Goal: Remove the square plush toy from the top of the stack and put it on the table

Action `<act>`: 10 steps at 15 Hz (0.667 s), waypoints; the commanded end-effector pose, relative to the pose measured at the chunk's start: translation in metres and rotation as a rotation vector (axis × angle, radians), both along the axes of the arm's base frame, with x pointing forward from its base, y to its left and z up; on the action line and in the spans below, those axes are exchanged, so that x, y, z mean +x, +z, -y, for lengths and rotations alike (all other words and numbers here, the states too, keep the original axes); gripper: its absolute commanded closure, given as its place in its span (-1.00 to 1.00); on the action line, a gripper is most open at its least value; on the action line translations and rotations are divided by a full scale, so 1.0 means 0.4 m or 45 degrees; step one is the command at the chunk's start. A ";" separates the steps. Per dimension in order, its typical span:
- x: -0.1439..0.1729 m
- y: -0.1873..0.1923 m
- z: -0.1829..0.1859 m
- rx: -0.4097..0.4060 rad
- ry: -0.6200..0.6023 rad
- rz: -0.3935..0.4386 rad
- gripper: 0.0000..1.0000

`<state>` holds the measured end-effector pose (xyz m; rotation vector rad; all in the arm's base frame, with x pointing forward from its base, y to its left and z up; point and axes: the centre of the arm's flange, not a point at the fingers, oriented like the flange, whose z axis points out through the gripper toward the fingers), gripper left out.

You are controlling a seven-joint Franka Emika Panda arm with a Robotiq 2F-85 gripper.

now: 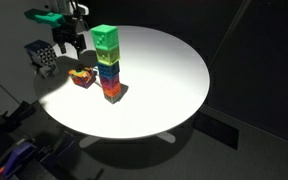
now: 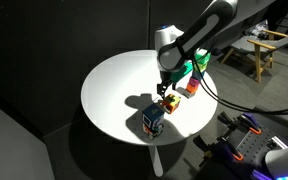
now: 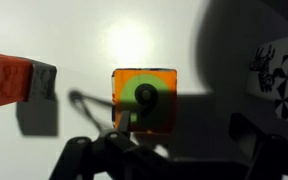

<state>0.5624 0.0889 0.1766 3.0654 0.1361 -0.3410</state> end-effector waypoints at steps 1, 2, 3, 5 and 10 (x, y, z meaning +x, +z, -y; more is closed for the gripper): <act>-0.040 0.073 -0.018 0.020 -0.011 0.058 -1.00; -0.046 0.086 -0.023 0.026 -0.006 0.077 -1.00; -0.052 0.097 -0.027 0.030 -0.003 0.096 -1.00; -0.065 0.119 -0.035 0.036 -0.010 0.135 -1.00; -0.105 0.176 -0.039 0.063 -0.115 0.207 -1.00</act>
